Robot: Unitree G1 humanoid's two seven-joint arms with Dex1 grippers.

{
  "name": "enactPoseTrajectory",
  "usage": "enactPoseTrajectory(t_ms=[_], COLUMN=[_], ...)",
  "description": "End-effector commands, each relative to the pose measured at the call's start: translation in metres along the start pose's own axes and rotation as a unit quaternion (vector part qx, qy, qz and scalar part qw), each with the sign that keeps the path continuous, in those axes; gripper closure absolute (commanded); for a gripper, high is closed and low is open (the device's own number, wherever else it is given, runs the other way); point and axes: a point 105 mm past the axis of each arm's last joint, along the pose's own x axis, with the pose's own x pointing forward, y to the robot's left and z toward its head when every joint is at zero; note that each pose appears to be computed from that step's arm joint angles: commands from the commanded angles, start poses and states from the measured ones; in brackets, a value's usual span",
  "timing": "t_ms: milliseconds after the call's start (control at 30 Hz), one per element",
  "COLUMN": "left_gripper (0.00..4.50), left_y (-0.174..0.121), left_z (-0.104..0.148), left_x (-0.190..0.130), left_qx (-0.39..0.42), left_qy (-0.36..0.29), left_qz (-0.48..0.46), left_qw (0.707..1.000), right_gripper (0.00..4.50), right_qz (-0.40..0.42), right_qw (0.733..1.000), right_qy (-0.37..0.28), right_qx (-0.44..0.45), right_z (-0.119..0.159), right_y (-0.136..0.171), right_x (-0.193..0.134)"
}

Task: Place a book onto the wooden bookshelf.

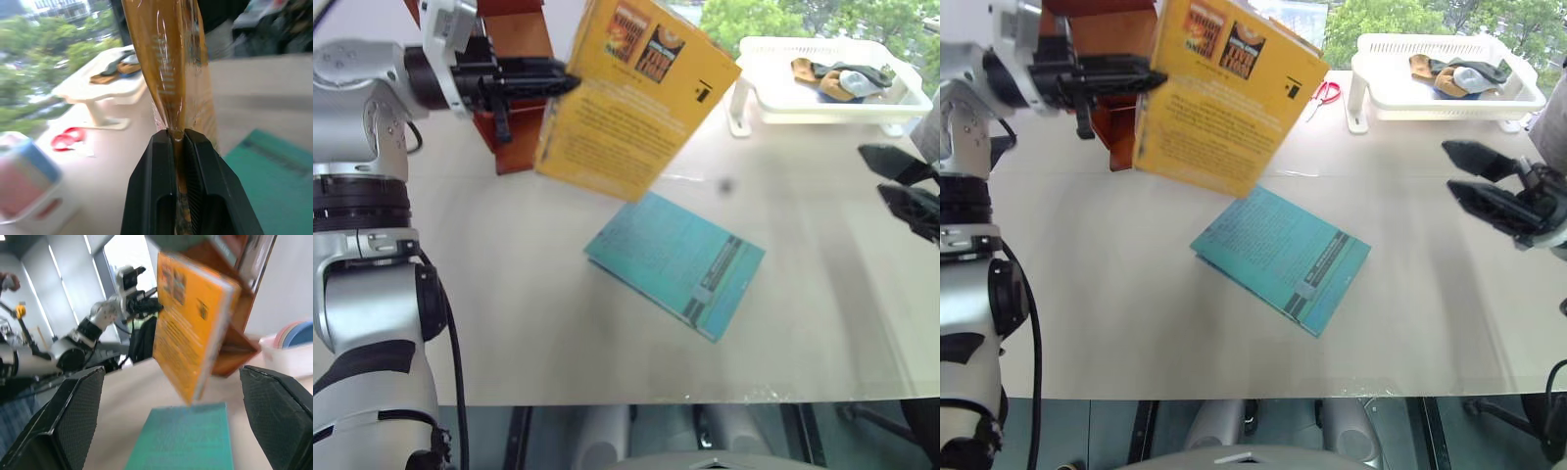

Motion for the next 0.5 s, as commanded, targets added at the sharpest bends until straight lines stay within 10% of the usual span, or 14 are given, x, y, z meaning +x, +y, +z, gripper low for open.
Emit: enactPoseTrajectory(t_ms=[33,500], left_gripper=[4.49,4.49], left_y=[0.017,0.054], left_z=[0.036,0.062], left_x=[-0.001,-0.012], left_qx=[0.147,0.426], left_qy=[0.016,0.129], left_qz=[0.06,0.167], left_qw=[0.987,0.88], right_gripper=[0.0,0.0], right_qz=[0.022,0.018], right_qw=[0.999,0.998], right_qy=[-0.043,-0.054], right_qx=[-0.009,-0.009], right_z=[0.019,0.014], right_y=[0.004,-0.01], right_x=[-0.002,-0.004])
